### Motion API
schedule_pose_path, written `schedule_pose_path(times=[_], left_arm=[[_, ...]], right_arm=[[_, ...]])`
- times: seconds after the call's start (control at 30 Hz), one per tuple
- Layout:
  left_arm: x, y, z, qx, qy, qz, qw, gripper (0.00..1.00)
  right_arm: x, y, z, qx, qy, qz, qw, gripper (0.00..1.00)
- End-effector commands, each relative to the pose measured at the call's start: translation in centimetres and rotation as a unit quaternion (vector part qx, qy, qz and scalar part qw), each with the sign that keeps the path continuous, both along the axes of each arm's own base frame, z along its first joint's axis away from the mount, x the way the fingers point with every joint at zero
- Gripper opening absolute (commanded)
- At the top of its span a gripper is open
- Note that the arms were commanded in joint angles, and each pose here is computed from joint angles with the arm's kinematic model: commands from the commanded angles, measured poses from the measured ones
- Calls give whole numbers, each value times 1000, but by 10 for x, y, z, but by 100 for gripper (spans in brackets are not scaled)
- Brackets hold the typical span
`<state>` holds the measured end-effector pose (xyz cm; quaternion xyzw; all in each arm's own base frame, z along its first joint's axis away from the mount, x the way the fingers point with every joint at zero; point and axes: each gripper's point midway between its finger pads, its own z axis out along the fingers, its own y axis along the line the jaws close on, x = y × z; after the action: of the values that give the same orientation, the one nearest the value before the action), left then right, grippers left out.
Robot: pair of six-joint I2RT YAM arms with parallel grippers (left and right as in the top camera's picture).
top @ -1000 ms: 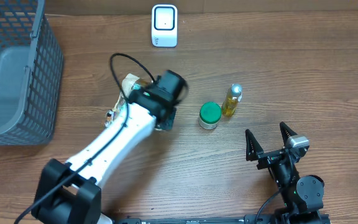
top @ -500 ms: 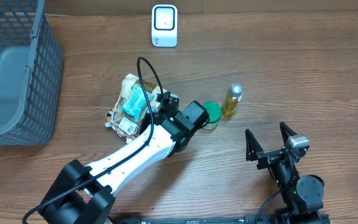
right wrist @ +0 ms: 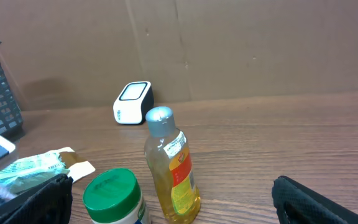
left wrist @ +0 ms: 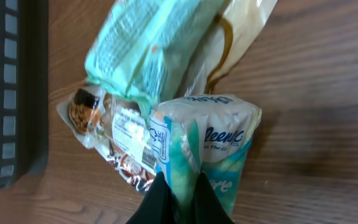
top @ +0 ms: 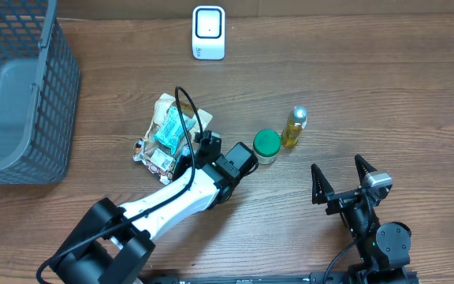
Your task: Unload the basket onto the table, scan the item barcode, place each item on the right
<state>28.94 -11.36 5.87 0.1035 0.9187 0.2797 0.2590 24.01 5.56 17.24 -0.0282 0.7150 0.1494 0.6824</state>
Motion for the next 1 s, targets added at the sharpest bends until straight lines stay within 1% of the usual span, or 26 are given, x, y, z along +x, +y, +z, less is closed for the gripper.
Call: schedule_pose_path(times=[0.0, 0.13, 0.4, 0.5, 0.53, 0.6, 0.73, 0.9, 0.97], left_arm=[[-5, 4, -11, 16, 18, -6, 1000, 4], [-8, -3, -17, -4, 33, -9, 999, 4], [-10, -5, -20, -12, 40, -10, 999, 5], [-10, -5, -20, -11, 40, -10, 999, 13], [-10, -5, -20, -11, 40, -10, 999, 18], [-10, -5, -20, -11, 40, -10, 999, 32], [-9, -5, -19, -12, 40, -10, 999, 45], [-4, -11, -10, -18, 38, -10, 999, 53], [-1, -17, -4, -29, 40, -10, 999, 58]], right_arm=[[0, -2, -2, -1, -2, -6, 1000, 100], [0, -2, -2, -1, -2, -6, 1000, 100], [0, -2, -2, -1, -2, -6, 1000, 100], [0, -2, -2, -1, -2, -6, 1000, 100], [0, -2, -2, -1, -2, -6, 1000, 100], [0, -2, -2, -1, -2, -6, 1000, 100], [0, -2, -2, -1, -2, -6, 1000, 100], [0, -2, -2, -1, -2, -6, 1000, 100], [0, -2, -2, -1, -2, -6, 1000, 100]])
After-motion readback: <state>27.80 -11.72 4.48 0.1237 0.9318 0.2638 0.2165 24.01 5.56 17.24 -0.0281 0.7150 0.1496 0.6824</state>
